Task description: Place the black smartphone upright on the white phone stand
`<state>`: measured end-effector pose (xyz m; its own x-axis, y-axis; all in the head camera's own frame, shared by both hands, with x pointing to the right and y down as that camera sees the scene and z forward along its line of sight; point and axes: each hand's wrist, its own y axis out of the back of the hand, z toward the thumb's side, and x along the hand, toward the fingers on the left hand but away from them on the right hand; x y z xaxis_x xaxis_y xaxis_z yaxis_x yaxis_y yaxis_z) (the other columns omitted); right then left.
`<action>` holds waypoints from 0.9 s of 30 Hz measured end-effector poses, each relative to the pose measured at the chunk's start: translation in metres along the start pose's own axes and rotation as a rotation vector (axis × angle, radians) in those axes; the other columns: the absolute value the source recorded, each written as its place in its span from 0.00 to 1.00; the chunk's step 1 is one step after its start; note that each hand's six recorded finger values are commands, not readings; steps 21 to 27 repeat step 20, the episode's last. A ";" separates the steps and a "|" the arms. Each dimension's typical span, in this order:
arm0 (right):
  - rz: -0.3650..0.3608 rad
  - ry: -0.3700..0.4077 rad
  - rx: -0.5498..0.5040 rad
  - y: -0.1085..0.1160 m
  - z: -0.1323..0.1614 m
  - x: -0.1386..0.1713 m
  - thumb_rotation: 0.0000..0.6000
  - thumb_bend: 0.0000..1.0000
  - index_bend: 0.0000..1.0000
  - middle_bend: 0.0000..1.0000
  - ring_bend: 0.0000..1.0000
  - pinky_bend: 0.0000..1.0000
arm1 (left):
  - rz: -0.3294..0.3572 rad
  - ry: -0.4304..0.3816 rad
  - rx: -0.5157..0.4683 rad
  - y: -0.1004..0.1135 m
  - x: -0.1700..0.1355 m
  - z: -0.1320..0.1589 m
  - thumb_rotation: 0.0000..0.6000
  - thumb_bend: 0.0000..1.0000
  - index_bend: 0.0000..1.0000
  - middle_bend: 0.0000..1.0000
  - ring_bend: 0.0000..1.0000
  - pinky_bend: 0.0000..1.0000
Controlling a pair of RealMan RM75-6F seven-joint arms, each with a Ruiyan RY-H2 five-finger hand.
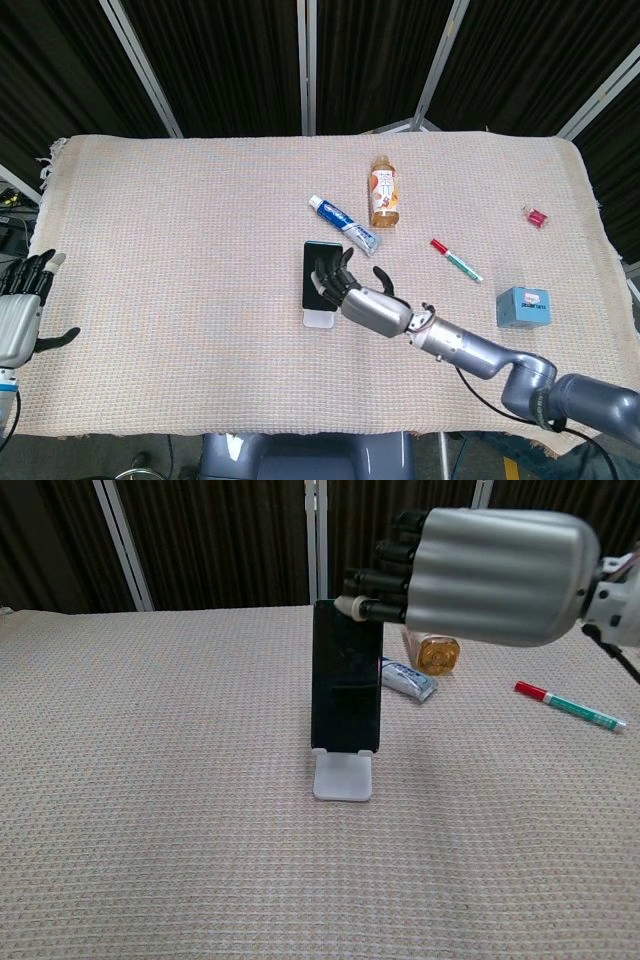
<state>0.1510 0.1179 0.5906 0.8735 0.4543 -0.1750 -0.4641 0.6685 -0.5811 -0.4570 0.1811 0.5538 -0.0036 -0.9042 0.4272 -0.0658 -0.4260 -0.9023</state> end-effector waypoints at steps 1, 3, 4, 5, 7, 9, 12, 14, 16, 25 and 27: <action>0.015 -0.028 -0.034 -0.001 -0.005 0.007 1.00 0.13 0.14 0.17 0.32 0.32 | 0.009 -0.005 0.003 0.001 -0.001 0.001 1.00 0.00 0.00 0.00 0.00 0.00; 0.057 -0.097 -0.131 -0.005 -0.014 0.024 1.00 0.10 0.12 0.15 0.32 0.27 | 0.034 -0.018 0.009 0.004 -0.004 0.002 1.00 0.00 0.00 0.00 0.00 0.00; 0.077 -0.130 -0.177 -0.007 -0.018 0.032 1.00 0.08 0.11 0.13 0.31 0.22 | 0.044 -0.024 0.011 0.005 -0.006 0.003 1.00 0.00 0.00 0.00 0.00 0.00; 0.098 -0.165 -0.226 -0.010 -0.022 0.041 1.00 0.05 0.10 0.10 0.28 0.17 | 0.053 -0.030 0.012 0.006 -0.008 0.004 1.00 0.00 0.00 0.00 0.00 0.00; 0.156 -0.265 -0.343 -0.018 -0.031 0.066 1.00 0.01 0.07 0.04 0.20 0.07 | 0.070 -0.039 0.011 0.007 -0.012 0.005 1.00 0.00 0.00 0.00 0.00 0.00; 0.219 -0.374 -0.464 -0.025 -0.037 0.092 1.00 0.00 0.03 0.01 0.09 0.01 | 0.085 -0.046 0.007 0.008 -0.018 0.005 1.00 0.00 0.00 0.00 0.00 0.00; 0.311 -0.525 -0.644 -0.033 -0.039 0.130 1.00 0.00 0.00 0.00 0.00 0.00 | 0.101 -0.054 0.001 0.009 -0.027 0.004 1.00 0.00 0.00 0.00 0.00 0.00; 0.382 -0.616 -0.748 -0.038 -0.035 0.157 1.00 0.00 0.00 0.00 0.00 0.00 | 0.109 -0.056 0.001 0.009 -0.032 0.003 1.00 0.00 0.00 0.00 0.00 0.00; 0.459 -0.709 -0.841 -0.039 -0.029 0.189 1.00 0.00 0.00 0.00 0.00 0.00 | 0.113 -0.060 0.001 0.007 -0.038 0.002 1.00 0.00 0.00 0.00 0.00 0.00; 0.556 -0.817 -0.933 -0.037 -0.021 0.229 1.00 0.00 0.00 0.00 0.00 0.00 | 0.119 -0.066 0.004 0.006 -0.044 0.002 1.00 0.00 0.00 0.00 0.00 0.00; 0.556 -0.817 -0.933 -0.037 -0.021 0.229 1.00 0.00 0.00 0.00 0.00 0.00 | 0.119 -0.066 0.004 0.006 -0.044 0.002 1.00 0.00 0.00 0.00 0.00 0.00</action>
